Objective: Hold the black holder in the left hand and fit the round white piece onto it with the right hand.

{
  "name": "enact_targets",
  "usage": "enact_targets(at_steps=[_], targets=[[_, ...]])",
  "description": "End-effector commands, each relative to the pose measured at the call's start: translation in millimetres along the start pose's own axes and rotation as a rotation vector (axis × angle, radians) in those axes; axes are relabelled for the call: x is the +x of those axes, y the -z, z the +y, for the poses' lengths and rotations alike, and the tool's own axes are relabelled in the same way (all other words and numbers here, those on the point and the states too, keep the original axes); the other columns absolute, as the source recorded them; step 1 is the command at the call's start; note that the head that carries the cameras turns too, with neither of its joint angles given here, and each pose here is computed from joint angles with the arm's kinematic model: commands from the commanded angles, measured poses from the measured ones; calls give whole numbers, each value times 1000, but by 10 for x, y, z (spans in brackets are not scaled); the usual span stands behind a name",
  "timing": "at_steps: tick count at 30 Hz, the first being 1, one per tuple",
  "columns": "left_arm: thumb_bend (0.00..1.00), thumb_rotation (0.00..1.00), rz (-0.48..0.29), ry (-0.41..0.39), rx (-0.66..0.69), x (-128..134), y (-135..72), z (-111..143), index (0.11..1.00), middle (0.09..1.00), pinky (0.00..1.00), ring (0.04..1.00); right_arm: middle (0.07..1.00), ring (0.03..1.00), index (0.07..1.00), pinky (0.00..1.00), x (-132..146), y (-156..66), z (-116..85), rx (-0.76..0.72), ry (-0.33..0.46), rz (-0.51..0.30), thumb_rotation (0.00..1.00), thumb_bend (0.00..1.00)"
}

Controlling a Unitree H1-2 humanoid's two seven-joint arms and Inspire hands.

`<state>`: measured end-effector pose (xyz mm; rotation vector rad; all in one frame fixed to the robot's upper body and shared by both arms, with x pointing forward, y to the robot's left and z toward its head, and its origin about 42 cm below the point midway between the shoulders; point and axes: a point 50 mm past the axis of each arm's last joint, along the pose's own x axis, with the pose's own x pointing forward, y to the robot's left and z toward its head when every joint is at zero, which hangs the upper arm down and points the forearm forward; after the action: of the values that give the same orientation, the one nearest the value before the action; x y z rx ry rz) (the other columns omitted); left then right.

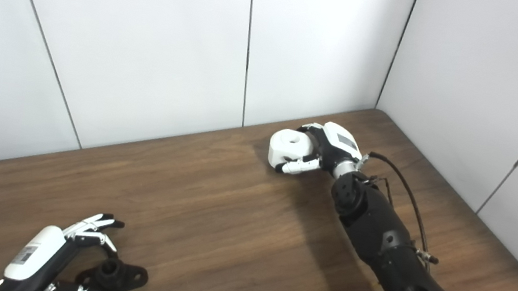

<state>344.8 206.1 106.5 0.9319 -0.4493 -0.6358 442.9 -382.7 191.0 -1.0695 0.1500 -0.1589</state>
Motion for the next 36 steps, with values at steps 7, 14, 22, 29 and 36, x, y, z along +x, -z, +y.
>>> enact_targets(at_steps=[7, 14, 22, 29, 36], targets=[[522, 48, 130, 158, -48, -414, 156, -518, 482, 852, 859, 921, 919, 863, 787, 708, 50, -229, 59, 7, -66, -54, 423, 1000], [522, 48, 129, 157, -56, -416, 155, -535, 482, 856, 864, 927, 822, 790, 543, 661, 18, -229, 191, -8, 43, -108, 192, 625], [522, 48, 135, 161, -52, -415, 148, -558, 482, 856, 863, 925, 785, 786, 485, 663, -20, -250, 325, -60, 163, -141, 139, 512], [522, 49, 132, 156, -49, -412, 149, -561, 482, 858, 863, 926, 768, 758, 485, 635, -31, -285, 324, -56, 174, -171, 137, 513], [522, 50, 139, 170, -38, -392, 136, -559, 482, 864, 878, 932, 754, 747, 484, 626, -128, -516, 234, 11, 164, -277, 137, 515]])
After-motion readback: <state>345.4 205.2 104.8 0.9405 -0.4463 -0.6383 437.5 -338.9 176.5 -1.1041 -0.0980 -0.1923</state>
